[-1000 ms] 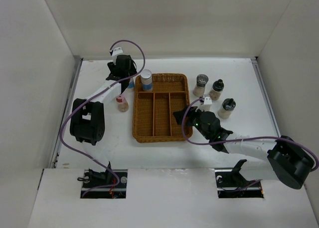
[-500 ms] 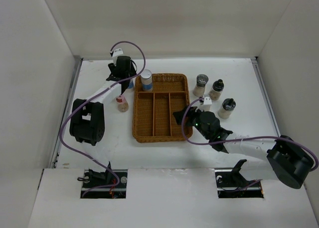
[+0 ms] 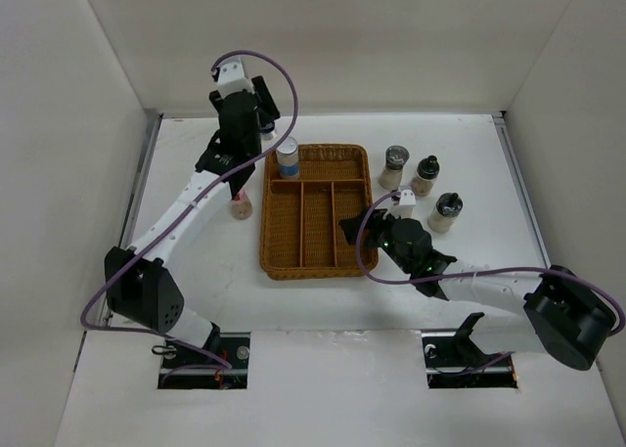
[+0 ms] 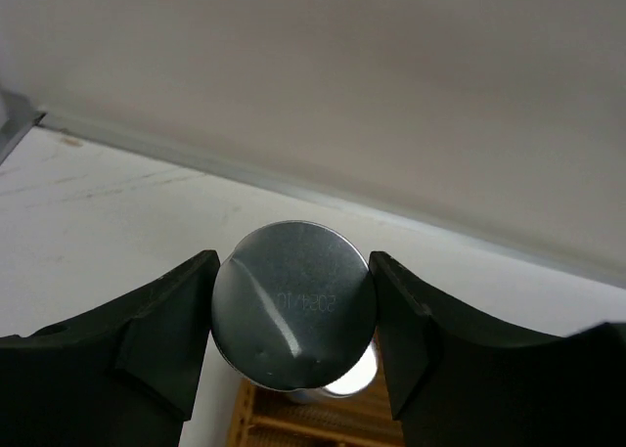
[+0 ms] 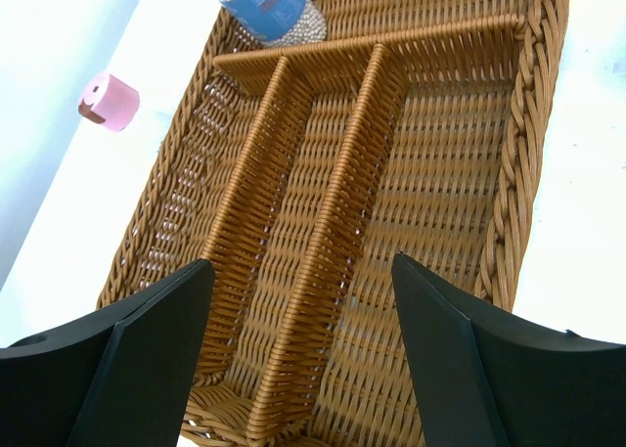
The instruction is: Organize the condiment bottles
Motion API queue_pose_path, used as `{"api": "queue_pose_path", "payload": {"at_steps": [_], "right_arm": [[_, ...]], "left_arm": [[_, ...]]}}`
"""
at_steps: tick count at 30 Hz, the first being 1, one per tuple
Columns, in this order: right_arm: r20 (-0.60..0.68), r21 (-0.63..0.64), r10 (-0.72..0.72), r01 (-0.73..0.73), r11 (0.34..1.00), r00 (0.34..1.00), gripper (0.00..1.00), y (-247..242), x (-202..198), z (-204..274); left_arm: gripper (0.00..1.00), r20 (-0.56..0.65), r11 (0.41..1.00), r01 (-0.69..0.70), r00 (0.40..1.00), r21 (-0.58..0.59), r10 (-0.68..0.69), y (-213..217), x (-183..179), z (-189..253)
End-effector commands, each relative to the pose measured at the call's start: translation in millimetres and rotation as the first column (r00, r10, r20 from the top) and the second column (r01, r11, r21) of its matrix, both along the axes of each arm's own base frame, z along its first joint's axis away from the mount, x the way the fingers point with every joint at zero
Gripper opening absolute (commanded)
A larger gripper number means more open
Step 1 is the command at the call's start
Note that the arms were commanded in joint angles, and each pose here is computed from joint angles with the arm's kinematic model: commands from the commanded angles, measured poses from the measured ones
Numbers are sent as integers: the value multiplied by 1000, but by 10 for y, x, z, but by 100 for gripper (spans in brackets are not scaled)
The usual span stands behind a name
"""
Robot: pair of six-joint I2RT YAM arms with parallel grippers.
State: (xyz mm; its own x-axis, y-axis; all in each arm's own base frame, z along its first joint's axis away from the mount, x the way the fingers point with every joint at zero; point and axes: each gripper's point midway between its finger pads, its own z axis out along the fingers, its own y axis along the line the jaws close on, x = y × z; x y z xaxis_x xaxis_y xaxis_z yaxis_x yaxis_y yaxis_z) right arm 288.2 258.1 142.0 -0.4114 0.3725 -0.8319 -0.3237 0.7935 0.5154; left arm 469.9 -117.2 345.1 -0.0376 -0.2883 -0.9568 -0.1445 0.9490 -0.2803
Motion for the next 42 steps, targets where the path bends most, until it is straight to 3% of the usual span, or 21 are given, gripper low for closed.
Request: {"api": "queue_pose_path", "payload": {"at_steps": [1, 6, 15, 29, 42], "right_arm": [[72, 58, -9, 5, 998, 997, 80, 22, 50, 291], [78, 62, -12, 7, 998, 997, 80, 7, 43, 314], [87, 75, -17, 10, 997, 996, 80, -11, 31, 356], [72, 56, -7, 3, 998, 997, 80, 28, 52, 296], [75, 56, -13, 9, 998, 997, 80, 18, 58, 291]], "left_arm": [[38, 191, 991, 124, 975, -58, -111, -446, -60, 728], [38, 180, 969, 244, 956, -48, -232, -1065, -2, 665], [39, 52, 948, 318, 947, -4, -317, -1689, 223, -86], [39, -62, 963, 269, 962, 19, -267, -1565, 475, -900], [57, -114, 961, 275, 955, -7, -274, -1575, 433, -1314]]}}
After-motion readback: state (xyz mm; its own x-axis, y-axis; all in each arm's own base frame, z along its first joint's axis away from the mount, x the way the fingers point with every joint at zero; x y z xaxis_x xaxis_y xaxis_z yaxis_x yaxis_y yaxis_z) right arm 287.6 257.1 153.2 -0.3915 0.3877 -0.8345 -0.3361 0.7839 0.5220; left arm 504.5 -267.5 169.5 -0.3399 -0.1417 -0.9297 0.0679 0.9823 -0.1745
